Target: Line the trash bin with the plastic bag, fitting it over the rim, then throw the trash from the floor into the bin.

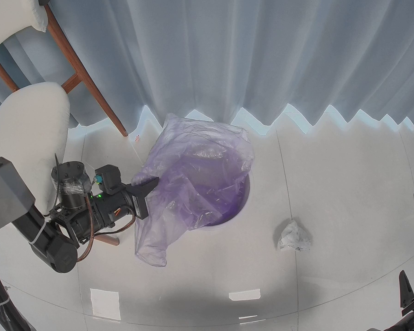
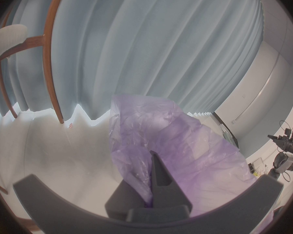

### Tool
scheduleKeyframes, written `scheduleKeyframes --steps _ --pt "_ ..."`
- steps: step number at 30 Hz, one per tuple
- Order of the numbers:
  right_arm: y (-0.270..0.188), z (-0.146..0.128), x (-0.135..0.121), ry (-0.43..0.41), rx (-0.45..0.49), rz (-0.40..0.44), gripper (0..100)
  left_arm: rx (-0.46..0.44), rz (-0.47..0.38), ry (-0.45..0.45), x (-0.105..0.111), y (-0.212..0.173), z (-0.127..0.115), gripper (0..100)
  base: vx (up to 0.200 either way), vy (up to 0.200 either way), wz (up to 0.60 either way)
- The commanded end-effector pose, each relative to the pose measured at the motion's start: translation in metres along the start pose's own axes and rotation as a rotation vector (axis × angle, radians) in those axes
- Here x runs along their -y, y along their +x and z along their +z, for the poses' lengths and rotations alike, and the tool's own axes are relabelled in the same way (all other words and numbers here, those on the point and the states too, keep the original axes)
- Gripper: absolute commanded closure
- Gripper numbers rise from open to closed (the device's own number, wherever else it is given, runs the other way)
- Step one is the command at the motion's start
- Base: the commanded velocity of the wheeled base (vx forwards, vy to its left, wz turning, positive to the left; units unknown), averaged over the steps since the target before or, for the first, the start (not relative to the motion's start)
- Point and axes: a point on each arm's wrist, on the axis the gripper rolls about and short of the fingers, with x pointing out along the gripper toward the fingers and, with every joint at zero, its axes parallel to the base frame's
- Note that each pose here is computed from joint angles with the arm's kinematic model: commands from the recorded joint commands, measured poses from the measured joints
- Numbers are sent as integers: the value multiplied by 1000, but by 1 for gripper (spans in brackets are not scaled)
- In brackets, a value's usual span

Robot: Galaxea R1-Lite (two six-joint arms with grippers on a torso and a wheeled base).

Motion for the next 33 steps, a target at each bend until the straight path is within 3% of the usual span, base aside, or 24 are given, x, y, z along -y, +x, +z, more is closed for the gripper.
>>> scheduleKeyframes --steps 1,12,15,21,23,24,26,32,33 --pt "0 -5 0 1 0 2 0 -13 6 13 1 9 -14 100 0 0 0" --pt "0 -5 0 0 0 7 0 53 -28 22 10 16 0 100 0 0 0" --pt "0 -5 -1 -49 1 44 0 58 -49 19 12 17 1 100 0 0 0" --pt "0 -5 -1 -57 6 54 0 73 -80 24 20 20 1 100 0 0 0" --pt "0 0 -1 -23 48 62 0 88 -79 28 20 20 2 100 0 0 0" --pt "-2 13 -1 50 179 70 0 96 -75 32 20 19 4 100 0 0 0" --pt "-3 21 -2 108 256 88 0 99 -74 33 20 19 5 100 0 0 0" --pt "-2 15 -5 90 154 220 0 89 -96 28 29 20 2 100 0 0 0" --pt "-2 22 -5 124 137 264 0 88 -95 19 29 19 2 100 0 0 0"
